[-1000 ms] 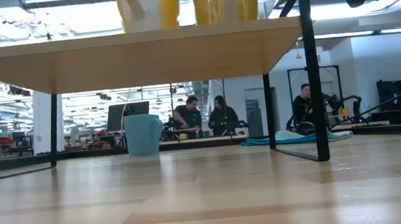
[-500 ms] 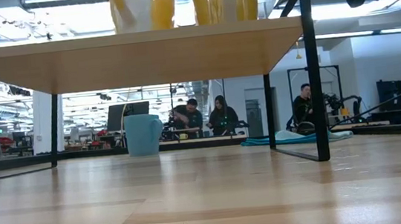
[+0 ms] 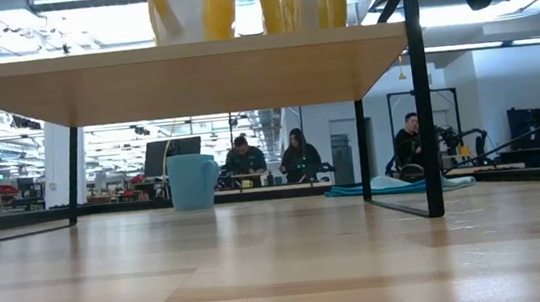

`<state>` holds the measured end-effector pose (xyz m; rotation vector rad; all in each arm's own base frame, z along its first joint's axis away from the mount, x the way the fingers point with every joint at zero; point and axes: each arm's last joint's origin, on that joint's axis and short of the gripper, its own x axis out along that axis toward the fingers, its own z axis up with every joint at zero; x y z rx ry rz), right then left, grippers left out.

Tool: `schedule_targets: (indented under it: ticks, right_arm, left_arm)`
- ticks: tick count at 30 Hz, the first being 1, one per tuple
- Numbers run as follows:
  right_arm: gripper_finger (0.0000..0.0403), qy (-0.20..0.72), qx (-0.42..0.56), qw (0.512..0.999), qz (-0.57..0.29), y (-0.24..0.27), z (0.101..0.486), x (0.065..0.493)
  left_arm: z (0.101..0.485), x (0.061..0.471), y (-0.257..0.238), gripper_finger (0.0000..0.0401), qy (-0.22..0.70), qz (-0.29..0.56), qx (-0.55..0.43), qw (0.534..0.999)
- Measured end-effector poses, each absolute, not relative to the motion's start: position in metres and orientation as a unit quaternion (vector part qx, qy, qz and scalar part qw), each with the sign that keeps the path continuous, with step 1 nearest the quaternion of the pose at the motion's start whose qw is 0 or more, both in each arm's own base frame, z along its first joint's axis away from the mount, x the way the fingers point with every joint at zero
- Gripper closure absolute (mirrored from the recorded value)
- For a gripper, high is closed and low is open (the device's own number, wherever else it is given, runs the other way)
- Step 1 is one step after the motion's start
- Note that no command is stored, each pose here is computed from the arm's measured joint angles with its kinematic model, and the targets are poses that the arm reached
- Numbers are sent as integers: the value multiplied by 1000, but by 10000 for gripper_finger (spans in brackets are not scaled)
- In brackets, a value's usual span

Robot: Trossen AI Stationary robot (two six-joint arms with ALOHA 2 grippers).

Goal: Stack small to large cups/mugs on shelf
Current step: Put the dark yellow mug on the shelf

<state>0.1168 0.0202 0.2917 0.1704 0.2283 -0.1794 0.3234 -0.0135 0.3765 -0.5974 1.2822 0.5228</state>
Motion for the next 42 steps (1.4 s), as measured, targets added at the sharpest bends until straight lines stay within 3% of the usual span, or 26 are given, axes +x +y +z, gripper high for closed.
schedule_targets:
  ticks: [17, 42]
  right_arm:
    - [163, 114, 85, 986, -89, 20, 292, 117]
    - [163, 114, 85, 986, -89, 20, 292, 117]
  left_arm:
    - [390, 321, -20, 401, 548, 258, -262, 751]
    - [383, 326, -25, 401, 555, 264, -263, 743]
